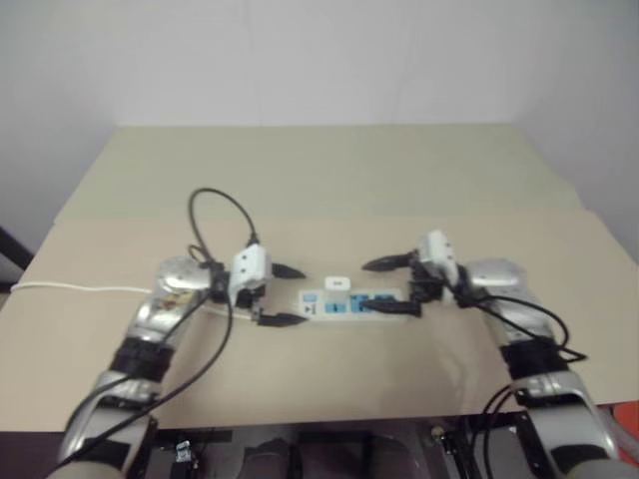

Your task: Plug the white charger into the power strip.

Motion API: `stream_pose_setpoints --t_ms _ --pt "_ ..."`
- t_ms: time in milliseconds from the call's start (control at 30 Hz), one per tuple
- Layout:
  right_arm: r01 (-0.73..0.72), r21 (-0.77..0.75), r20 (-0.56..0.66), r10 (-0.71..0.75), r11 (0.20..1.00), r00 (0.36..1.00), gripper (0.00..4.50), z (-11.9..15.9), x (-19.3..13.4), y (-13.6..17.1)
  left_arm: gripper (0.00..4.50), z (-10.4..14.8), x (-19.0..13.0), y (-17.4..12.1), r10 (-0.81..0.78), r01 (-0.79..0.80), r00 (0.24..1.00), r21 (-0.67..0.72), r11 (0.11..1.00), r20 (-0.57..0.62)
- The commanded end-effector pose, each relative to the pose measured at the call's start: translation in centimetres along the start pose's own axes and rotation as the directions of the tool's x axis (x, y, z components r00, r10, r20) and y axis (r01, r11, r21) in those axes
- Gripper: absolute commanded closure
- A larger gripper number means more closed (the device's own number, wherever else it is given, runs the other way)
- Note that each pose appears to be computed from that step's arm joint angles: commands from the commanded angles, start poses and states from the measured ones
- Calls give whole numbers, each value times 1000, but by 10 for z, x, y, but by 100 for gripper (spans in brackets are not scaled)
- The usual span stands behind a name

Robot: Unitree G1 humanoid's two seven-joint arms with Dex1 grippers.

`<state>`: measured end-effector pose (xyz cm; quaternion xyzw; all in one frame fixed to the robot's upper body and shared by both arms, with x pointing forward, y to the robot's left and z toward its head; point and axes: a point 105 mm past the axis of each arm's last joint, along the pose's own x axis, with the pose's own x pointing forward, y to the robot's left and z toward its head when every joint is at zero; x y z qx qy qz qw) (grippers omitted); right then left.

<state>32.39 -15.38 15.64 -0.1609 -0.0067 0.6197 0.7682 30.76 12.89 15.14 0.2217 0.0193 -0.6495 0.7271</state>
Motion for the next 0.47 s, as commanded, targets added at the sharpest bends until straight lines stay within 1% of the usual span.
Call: stream_pose_setpoints --t_ms 33,100,167,267,367,467 --pt "71 -56 -7 -71 996 997 39 22 -44 -4 3 31 -24 -14 -10 8 1000 45 999 29" --pt "119 -52 -64 -123 992 990 39 18 -70 -5 3 34 -37 -19 19 -19 1000 41 999 -2" --pt "180 -41 -109 -184 983 977 39 13 -93 -8 3 31 -49 -22 52 -50 998 31 998 -45" --pt "247 -39 -161 -251 968 955 39 3 -114 -9 3 23 -63 -21 100 -101 991 1 995 -86" --pt "291 -42 -181 -294 956 939 39 -4 -123 -10 3 16 -66 -21 124 -127 987 -18 992 -99" --pt "289 -49 -184 -293 956 938 39 -4 -121 -6 3 14 -63 -22 119 -121 989 -28 992 -86"
